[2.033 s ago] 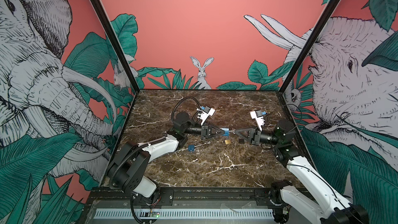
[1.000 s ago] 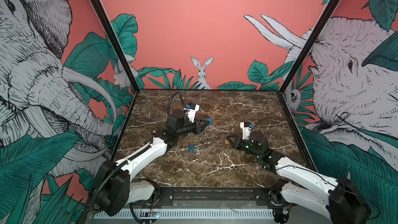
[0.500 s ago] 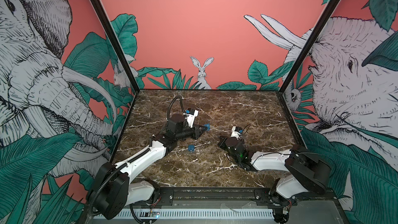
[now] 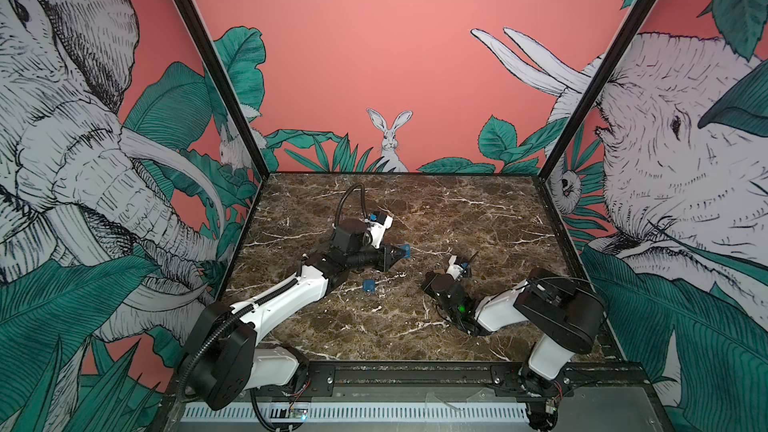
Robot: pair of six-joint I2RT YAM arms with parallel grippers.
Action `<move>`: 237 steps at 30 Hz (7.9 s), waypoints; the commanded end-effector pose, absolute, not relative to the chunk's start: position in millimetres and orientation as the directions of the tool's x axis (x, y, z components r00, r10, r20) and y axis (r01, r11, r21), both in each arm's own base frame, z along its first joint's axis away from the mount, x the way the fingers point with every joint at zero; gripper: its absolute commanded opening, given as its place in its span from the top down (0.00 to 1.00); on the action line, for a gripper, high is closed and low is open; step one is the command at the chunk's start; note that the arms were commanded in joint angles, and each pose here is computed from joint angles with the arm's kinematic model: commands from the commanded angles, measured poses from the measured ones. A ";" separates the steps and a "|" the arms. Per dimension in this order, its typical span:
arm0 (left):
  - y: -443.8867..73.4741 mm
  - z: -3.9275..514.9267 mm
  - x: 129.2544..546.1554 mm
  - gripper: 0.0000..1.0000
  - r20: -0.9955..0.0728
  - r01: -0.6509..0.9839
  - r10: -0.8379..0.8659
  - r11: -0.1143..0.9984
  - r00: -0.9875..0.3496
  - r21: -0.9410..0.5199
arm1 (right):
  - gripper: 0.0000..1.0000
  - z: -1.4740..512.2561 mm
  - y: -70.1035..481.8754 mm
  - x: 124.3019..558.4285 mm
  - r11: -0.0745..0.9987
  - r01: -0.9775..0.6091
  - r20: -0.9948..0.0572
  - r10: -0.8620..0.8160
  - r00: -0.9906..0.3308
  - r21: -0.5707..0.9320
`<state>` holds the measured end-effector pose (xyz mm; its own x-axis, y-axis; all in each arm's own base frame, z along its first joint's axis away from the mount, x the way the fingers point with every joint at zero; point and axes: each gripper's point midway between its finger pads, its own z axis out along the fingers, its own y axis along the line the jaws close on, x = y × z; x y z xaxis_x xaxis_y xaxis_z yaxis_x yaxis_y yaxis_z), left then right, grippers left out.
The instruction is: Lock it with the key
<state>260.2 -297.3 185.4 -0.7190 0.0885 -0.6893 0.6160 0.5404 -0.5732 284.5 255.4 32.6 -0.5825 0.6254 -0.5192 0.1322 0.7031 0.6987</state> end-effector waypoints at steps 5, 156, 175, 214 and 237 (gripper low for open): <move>-312.4 191.1 253.8 1.00 -0.756 0.700 0.181 0.556 -0.629 -0.449 | 0.86 38.7 256.6 278.3 0.691 0.138 -0.501 0.631 -0.592 0.709; -68.4 151.2 253.4 0.41 -0.787 0.017 -0.328 0.919 -0.522 -0.393 | 0.51 12.4 439.3 245.6 0.934 -0.350 -0.435 -0.285 -0.854 0.075; -96.7 150.1 262.5 0.48 -0.752 0.117 -0.325 0.876 -0.573 -0.467 | 1.00 35.1 408.7 252.0 0.847 -0.498 -0.503 -0.353 -0.789 0.186; -276.8 191.9 238.6 0.51 -0.573 0.543 0.005 0.328 -0.820 -0.773 | 1.00 207.1 346.0 235.5 0.545 -0.837 -0.781 -0.507 -0.364 0.036; -298.1 195.9 220.0 0.72 -0.542 0.548 0.091 0.207 -0.835 -0.810 | 1.00 211.6 345.7 239.6 0.545 -0.837 -0.778 -0.550 -0.305 -0.057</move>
